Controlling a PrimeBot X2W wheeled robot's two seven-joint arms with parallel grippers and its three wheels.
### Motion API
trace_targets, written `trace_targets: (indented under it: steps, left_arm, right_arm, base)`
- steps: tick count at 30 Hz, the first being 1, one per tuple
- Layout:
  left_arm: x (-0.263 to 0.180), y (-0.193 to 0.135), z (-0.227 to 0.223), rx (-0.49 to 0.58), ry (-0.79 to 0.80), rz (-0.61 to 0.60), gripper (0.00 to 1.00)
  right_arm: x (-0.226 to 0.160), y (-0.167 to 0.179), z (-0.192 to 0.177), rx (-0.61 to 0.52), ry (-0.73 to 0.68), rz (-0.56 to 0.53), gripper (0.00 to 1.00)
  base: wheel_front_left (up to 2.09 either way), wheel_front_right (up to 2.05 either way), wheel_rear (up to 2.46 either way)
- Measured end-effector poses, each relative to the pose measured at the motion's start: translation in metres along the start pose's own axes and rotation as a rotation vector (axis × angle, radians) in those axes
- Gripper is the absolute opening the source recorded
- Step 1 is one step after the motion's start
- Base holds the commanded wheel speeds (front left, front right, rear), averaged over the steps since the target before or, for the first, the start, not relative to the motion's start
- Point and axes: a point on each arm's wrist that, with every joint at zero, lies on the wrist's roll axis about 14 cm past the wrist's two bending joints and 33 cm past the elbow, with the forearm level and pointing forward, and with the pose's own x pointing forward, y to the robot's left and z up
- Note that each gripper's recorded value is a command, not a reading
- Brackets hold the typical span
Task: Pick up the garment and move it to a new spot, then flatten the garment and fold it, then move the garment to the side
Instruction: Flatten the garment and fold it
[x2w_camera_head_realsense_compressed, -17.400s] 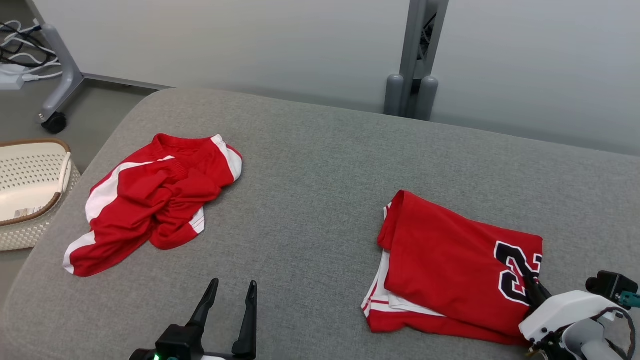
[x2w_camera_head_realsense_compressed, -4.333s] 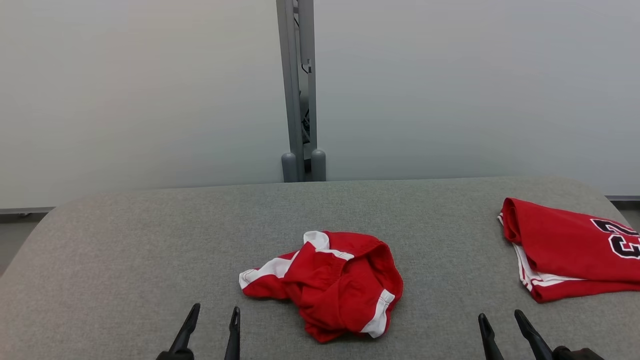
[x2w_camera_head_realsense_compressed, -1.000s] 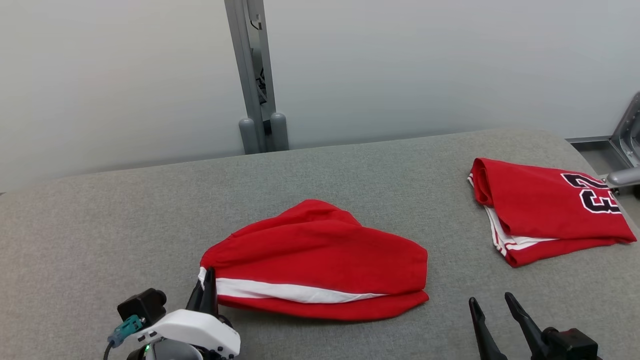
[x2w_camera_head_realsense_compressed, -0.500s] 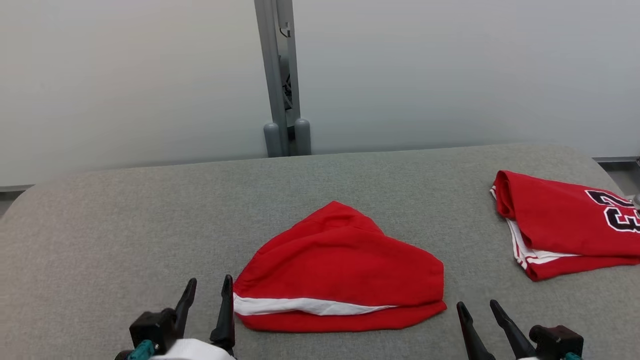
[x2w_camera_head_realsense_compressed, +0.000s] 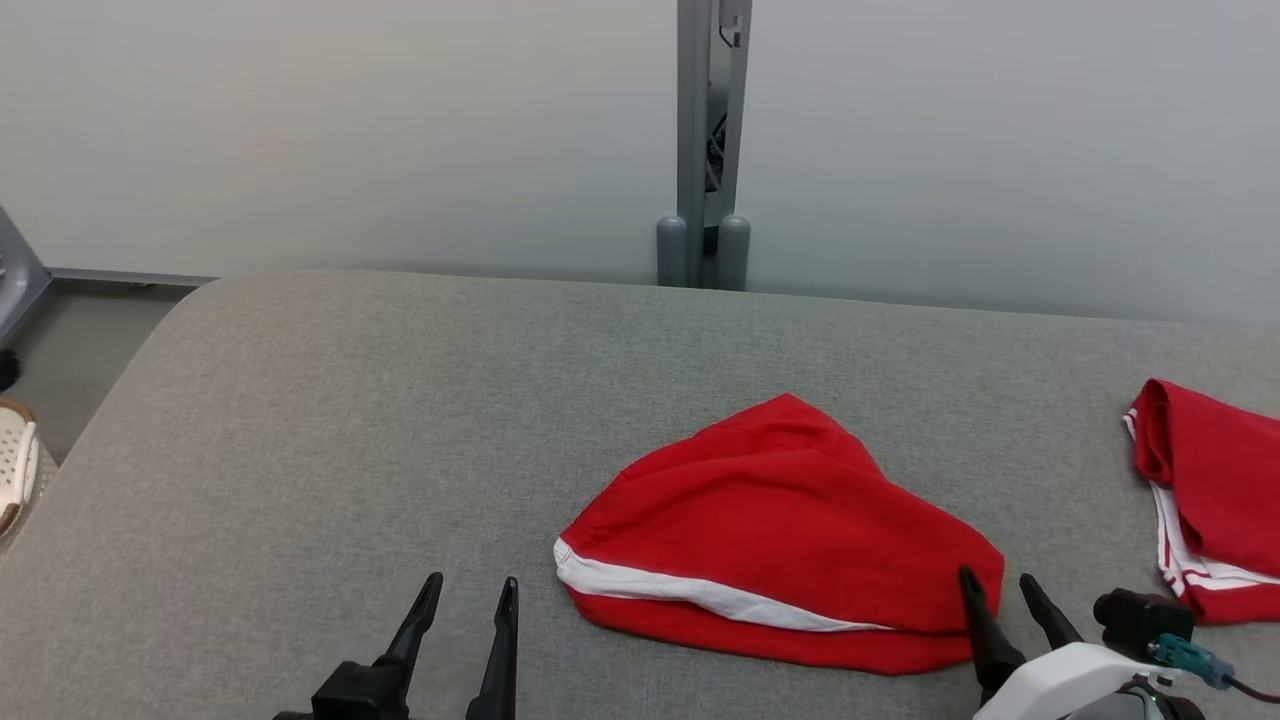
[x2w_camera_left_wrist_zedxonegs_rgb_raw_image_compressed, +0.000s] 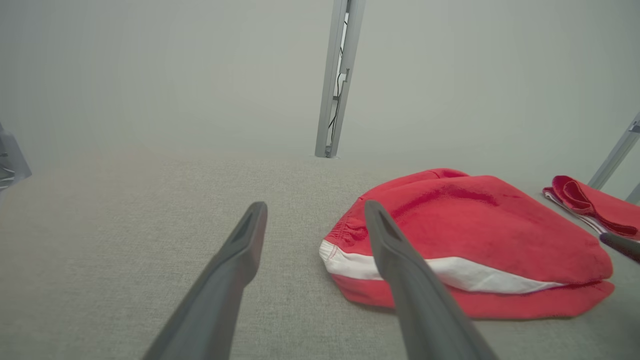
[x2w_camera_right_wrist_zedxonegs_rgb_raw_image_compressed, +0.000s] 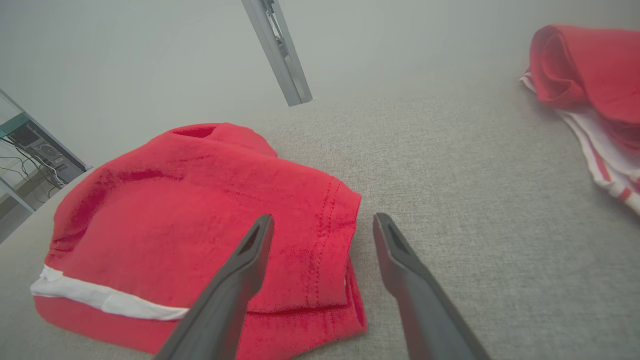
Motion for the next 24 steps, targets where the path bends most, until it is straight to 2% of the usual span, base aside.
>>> trace_targets:
  steps: [6,7,8,9,12,24]
  left_arm:
    - [-0.006,0.011,-0.004,0.004,0.011,0.04,1.0]
    - [-0.006,0.012,-0.004,0.003,0.012,0.043,1.0]
    - [-0.006,0.012,-0.004,0.003,0.013,0.046,1.0]
    - [-0.006,0.012,-0.004,0.002,0.014,0.046,1.0]
    - [-0.007,0.015,-0.005,0.002,0.017,0.055,1.0]
    - [-0.002,0.014,-0.004,0.008,0.017,0.054,1.0]
  right_arm:
    - [0.016,-0.002,-0.012,0.055,0.059,-0.021,1.0]
    - [0.018,-0.002,-0.013,0.065,0.063,-0.022,0.47]
    - [0.021,-0.001,-0.014,0.069,0.068,-0.02,0.15]
    - [0.023,0.0,-0.014,0.068,0.072,-0.016,0.0]
    - [0.029,0.003,-0.009,0.049,0.067,0.005,0.0]
    - [0.068,0.007,0.05,-0.061,-0.051,0.07,0.0]
  base:
    - [0.0,0.0,0.0]
    - [0.0,0.0,0.0]
    - [0.0,0.0,0.0]
    - [0.0,0.0,0.0]
    - [0.0,0.0,0.0]
    - [0.0,0.0,0.0]
